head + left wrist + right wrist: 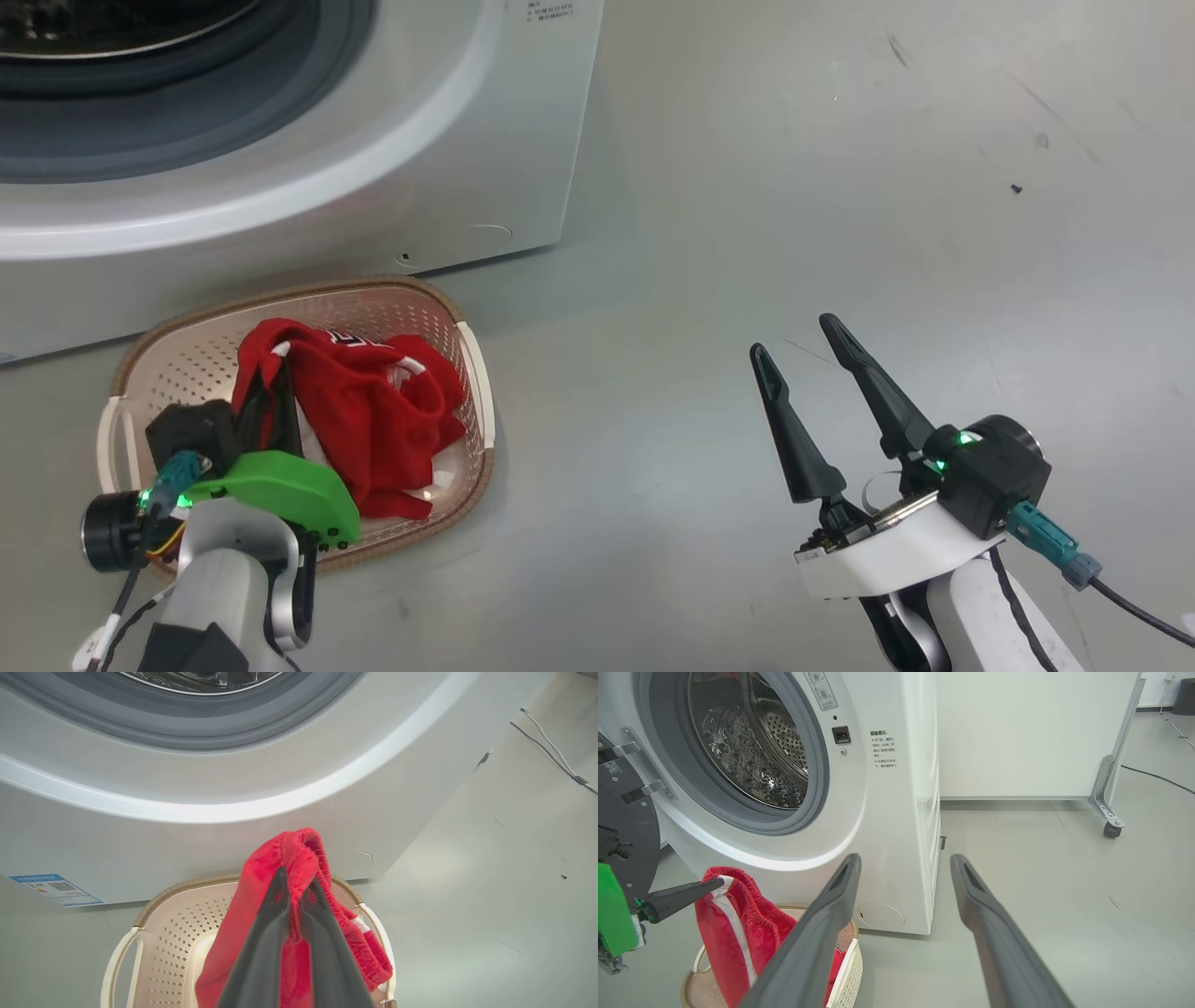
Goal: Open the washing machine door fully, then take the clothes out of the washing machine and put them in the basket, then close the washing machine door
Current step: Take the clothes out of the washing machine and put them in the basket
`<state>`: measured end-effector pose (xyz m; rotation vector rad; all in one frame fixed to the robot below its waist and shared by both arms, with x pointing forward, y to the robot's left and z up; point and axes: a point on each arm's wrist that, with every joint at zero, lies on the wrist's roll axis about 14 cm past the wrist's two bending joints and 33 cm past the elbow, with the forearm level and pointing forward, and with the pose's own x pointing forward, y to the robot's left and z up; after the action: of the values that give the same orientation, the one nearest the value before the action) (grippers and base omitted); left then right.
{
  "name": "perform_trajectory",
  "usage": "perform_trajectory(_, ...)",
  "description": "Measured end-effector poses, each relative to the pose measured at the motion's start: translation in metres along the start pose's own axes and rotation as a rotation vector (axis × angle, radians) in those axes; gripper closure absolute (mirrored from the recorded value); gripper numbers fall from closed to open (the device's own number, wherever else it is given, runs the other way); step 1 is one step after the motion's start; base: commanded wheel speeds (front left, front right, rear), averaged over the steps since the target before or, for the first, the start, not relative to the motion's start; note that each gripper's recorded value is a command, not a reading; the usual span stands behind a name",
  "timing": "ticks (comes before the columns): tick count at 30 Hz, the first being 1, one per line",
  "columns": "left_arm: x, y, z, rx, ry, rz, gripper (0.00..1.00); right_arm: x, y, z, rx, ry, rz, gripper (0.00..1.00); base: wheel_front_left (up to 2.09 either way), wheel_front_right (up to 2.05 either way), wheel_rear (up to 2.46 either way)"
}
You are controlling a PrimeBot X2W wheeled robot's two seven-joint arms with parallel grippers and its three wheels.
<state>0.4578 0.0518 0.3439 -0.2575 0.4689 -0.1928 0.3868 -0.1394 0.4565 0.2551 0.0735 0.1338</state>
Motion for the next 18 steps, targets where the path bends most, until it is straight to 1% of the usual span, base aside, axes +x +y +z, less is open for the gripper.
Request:
perform_trajectory(12,0.053,-0.003,-0.079,0.009,0.285,-0.034,1.00,0.020,-0.026,-0.018,0.008,0.043,-0.061,0.00,0.00,0.00,0.00)
perform_trajectory(18,0.069,0.006,-0.118,-0.023,0.414,-0.012,1.00,0.028,-0.038,-0.029,0.003,0.069,-0.086,0.00,0.00,0.00,0.00)
